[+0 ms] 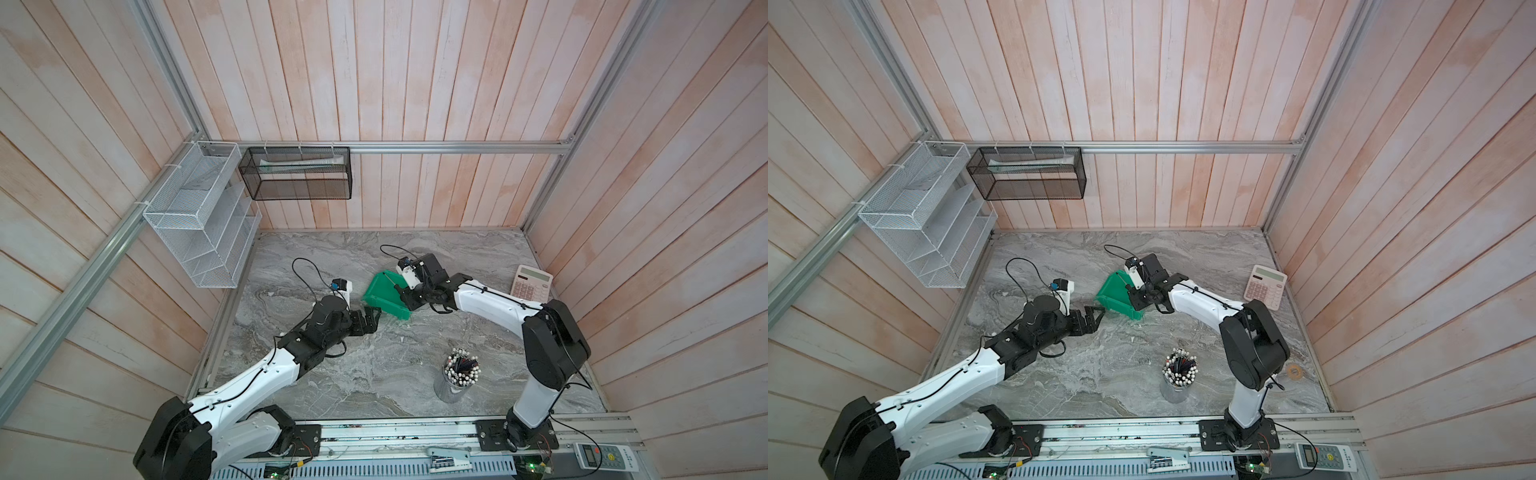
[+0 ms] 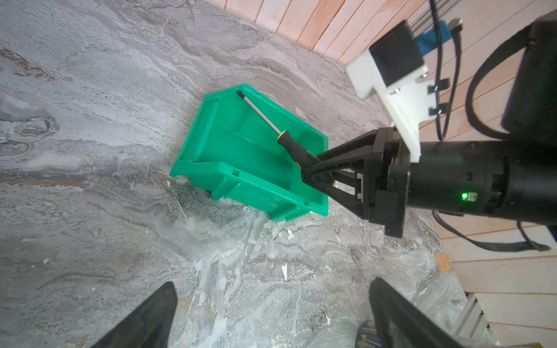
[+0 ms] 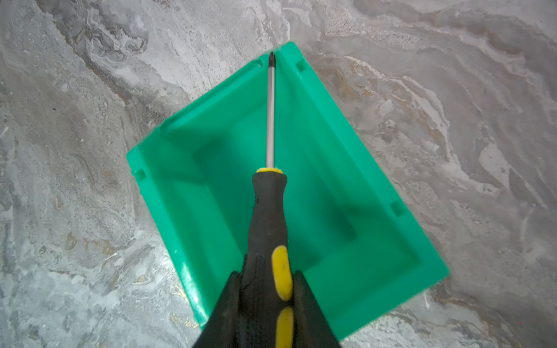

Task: Put the screwdriver in the bin
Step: Place the screwdriver into the bin.

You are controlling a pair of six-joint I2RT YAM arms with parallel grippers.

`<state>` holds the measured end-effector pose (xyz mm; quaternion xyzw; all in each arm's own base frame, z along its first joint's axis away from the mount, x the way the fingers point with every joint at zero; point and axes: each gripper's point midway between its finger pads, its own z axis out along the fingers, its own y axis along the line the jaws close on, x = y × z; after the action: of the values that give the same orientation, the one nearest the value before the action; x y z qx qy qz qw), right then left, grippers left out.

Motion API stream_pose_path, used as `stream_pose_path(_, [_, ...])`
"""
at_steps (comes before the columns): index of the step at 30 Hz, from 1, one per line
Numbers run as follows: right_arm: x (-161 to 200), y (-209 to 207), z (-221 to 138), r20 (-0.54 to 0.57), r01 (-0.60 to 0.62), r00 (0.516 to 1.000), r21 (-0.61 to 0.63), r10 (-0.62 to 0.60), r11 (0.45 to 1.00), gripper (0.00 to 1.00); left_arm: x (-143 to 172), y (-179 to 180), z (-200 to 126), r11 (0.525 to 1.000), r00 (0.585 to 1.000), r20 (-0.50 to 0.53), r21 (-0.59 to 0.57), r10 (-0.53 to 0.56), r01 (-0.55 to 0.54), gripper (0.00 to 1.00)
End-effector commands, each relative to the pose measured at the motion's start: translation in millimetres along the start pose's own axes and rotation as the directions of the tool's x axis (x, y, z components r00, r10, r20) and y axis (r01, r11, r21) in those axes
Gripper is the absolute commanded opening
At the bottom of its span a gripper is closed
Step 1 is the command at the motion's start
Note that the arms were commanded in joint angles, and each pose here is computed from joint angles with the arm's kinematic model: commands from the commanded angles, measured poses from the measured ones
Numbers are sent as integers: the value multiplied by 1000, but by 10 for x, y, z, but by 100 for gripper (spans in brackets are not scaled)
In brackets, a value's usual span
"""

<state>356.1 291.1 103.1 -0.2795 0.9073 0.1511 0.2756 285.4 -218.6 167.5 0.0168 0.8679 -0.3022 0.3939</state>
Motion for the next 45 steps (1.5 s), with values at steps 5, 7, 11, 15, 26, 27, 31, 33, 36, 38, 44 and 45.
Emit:
stream_pose_path(5, [-71, 33, -54, -6, 28, 1000, 16, -28, 999, 11, -23, -31, 30, 1000, 1000, 5, 21, -11, 11, 100])
stream_pose_path(7, [-59, 15, -4, -14, 23, 1000, 23, -23, 999, 11, -30, -37, 34, 1000, 1000, 6, 23, -10, 10, 100])
stream_pose_path(11, [-23, -9, 106, -45, 10, 999, 31, -9, 999, 10, -32, -35, 51, 1000, 1000, 2, 19, -10, 10, 100])
stream_pose_path(15, [28, -65, 173, -73, 4, 997, 59, 0, 998, 11, -50, -38, 36, 1000, 1000, 10, 16, -9, 9, 100])
stream_pose_path(26, [-1, -66, 301, -87, 7, 996, 59, -2, 998, 16, -61, -26, 59, 1000, 1000, 12, 8, -6, 6, 100])
stream_pose_path(27, [-16, -66, 314, -85, 7, 996, 60, -2, 998, 17, -67, -32, 59, 1000, 1000, 12, 7, -4, 4, 100])
stream_pose_path(31, [-32, -78, 344, -91, 5, 996, 64, 0, 998, 21, -70, -17, 68, 1000, 1000, 8, -2, 3, -3, 100])
stream_pose_path(33, [-41, -73, 353, -92, 6, 996, 64, 0, 998, 23, -71, -18, 69, 1000, 1000, 8, -1, 2, -2, 100])
stream_pose_path(36, [-49, -82, 359, -93, 5, 996, 68, 2, 998, 26, -75, -13, 69, 1000, 1000, 10, -3, 2, -2, 100])
stream_pose_path(38, [-64, -77, 353, -91, 5, 996, 67, 1, 998, 27, -82, -17, 68, 1000, 1000, 12, -2, 2, -2, 100])
stream_pose_path(44, [-119, -70, 315, -77, 5, 997, 66, 0, 998, 36, -135, -21, 69, 1000, 1000, 19, -2, 4, -4, 100])
stream_pose_path(45, [-133, -76, 307, -70, 4, 998, 67, 1, 998, 44, -143, -28, 71, 1000, 1000, 19, -1, 5, -5, 100])
